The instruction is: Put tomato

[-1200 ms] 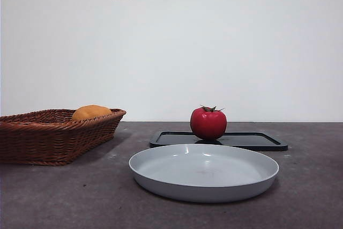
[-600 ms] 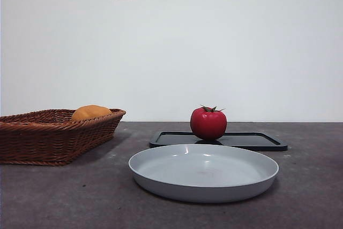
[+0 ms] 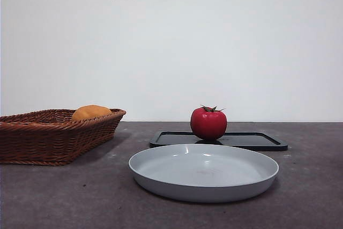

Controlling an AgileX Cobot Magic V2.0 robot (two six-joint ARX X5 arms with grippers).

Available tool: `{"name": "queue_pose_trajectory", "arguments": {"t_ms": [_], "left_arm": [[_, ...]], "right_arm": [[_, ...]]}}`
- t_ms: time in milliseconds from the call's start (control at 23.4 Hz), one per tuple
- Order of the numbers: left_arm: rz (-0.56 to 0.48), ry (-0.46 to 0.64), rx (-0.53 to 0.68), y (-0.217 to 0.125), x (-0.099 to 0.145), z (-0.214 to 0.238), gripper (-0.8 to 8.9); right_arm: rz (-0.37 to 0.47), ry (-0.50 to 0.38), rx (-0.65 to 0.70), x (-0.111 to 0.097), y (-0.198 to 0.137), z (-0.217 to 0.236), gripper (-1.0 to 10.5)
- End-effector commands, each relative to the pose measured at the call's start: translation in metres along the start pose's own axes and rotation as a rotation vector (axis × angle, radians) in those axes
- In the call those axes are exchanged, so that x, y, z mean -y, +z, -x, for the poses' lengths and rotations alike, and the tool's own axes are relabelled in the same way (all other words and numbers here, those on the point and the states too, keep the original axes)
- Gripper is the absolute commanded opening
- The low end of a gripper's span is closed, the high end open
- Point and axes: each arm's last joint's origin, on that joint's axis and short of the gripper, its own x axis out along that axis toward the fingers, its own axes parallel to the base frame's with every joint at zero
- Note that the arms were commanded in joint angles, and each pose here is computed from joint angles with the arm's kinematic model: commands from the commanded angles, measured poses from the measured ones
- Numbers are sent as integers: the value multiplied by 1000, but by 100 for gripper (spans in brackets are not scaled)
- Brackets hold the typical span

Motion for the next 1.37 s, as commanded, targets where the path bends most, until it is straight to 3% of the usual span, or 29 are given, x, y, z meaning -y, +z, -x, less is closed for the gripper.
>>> {"name": "queue_pose_trajectory", "arguments": {"t_ms": [43,555,726,897,1025,1367], "left_arm": [[-4,3,-26,-7,-1,-2,29],[-4,4,-27,-7,-1,-2,29],[-4,4,-27,-7,-1,-2,29],[-4,4,-27,-7,-1,-2,29],[-4,4,-27,-7,-1,-2,29],[-4,4,-27,-7,-1,-2,29]], "right_arm": [[-3,7,13,-1,3,0,27],[4,7,14,-1,3,0,27],[95,-111,78,9,-2,13,27],[78,-287,327,31,-22,7,27],[72,-376,435,46,-57,-8,27],[45,-466,434,63,-114,-30,27]]}}
